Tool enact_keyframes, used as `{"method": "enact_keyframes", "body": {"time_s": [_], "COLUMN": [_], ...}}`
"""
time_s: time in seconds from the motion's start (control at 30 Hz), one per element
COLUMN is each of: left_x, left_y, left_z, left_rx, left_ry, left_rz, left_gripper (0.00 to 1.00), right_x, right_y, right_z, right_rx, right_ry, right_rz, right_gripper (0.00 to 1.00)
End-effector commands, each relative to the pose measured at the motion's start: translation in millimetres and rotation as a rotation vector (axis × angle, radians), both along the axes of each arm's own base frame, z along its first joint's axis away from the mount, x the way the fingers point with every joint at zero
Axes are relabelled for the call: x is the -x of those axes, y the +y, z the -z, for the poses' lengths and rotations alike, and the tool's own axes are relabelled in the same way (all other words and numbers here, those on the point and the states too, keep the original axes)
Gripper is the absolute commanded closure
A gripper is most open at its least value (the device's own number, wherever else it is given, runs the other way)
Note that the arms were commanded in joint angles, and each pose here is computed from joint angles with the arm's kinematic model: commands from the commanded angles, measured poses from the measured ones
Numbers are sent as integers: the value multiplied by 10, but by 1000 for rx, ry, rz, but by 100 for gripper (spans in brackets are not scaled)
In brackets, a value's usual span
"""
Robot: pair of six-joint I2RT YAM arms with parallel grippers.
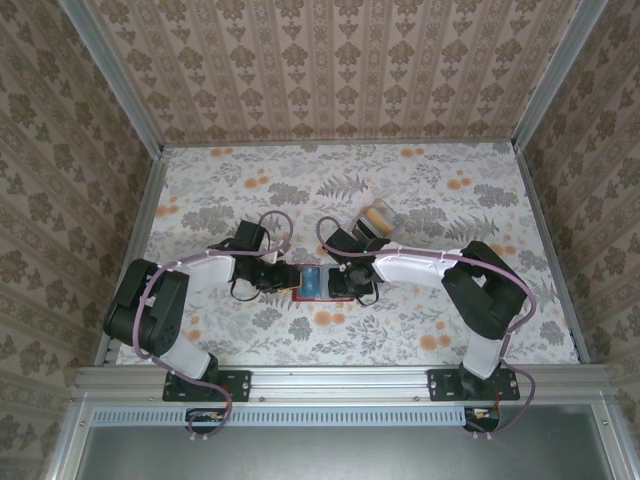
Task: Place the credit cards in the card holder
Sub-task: Flip over the card slot in the card holder.
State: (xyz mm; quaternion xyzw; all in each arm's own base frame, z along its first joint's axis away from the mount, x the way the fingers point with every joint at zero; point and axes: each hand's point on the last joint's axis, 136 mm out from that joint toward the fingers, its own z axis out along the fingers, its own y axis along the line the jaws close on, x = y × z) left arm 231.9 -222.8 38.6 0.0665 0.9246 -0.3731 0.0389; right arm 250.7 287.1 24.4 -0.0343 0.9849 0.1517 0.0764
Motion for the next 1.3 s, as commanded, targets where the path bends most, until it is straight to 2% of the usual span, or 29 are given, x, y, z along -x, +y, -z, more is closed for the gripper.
{"method": "enact_keyframes", "body": {"time_s": [0.0, 0.23, 0.53, 0.8, 1.03, 1.27], "left_x": [34, 25, 46, 56, 56, 12], "left_y": [-32, -54, -69, -68, -73, -35], "left_z": [21, 25, 34, 25, -1, -105], "left_rx": [13, 21, 26, 28, 40, 71], "left_ry": [12, 15, 21, 19, 19, 11], "left_rz": [23, 25, 29, 31, 29, 3], "left_gripper": [70, 71, 79, 80, 80, 79], "right_x": [-34, -78, -140, -198, -287, -358], "right_y": [125, 198, 262, 329, 458, 543], "right_z": [-49, -59, -85, -147, -207, -360], "right_rx": [-34, -56, -96, -152, -304, -394], "right_ry": [-10, -14, -29, -59, -65, -103], "right_rz": [-25, -23, 1, 23, 71, 87], "right_gripper": [75, 78, 82, 75, 66, 67]}}
